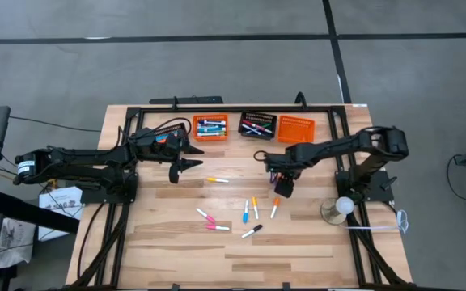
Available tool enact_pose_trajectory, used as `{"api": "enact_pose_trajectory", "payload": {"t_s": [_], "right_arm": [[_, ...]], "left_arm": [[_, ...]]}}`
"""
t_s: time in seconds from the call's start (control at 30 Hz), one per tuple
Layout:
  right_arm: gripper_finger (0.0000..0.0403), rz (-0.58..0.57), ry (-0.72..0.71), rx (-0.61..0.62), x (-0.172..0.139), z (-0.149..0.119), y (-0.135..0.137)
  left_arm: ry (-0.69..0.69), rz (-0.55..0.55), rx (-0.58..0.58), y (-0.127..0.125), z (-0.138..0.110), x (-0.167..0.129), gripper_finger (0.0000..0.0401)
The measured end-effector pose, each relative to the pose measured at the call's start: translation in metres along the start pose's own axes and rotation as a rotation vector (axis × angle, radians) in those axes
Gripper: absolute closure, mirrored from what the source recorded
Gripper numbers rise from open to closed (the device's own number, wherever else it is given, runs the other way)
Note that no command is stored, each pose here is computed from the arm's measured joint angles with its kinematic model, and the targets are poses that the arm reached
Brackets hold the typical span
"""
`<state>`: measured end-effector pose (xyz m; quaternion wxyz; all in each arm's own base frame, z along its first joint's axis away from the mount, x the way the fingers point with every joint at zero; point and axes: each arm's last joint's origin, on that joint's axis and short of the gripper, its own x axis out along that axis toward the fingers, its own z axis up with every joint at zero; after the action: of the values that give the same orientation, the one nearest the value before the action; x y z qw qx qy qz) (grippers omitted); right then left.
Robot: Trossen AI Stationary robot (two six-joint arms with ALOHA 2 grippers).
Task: Pick & Place Markers
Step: Put the small orange highlighter pen into the right orange bin
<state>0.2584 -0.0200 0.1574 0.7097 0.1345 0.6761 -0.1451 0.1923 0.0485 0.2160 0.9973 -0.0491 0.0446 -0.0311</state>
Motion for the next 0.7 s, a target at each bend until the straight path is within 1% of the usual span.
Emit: {"api": "enact_pose_trajectory", "payload": {"t_s": [0.23, 0.43, 0.53, 0.7], "right_arm": [[0.0199, -0.005, 0.003, -0.011, 0.008, 0.006, -0.004], [0.0198, 0.010, -0.017, 0.018, 0.012, 0.009, -0.011], [0.0197, 0.047, -0.018, 0.030, 0.018, 0.007, -0.014], [0.0203, 0.043, -0.015, 0.056, 0.024, 0.001, -0.016]], "left_arm": [[0.000, 0.000, 0.000, 0.000, 0.000, 0.000, 0.0224], [0.000, 0.000, 0.000, 0.000, 0.000, 0.000, 0.0224], [0.000, 0.000, 0.000, 0.000, 0.000, 0.000, 0.0224], [0.000, 0.000, 0.000, 0.000, 0.000, 0.000, 0.0224]]}}
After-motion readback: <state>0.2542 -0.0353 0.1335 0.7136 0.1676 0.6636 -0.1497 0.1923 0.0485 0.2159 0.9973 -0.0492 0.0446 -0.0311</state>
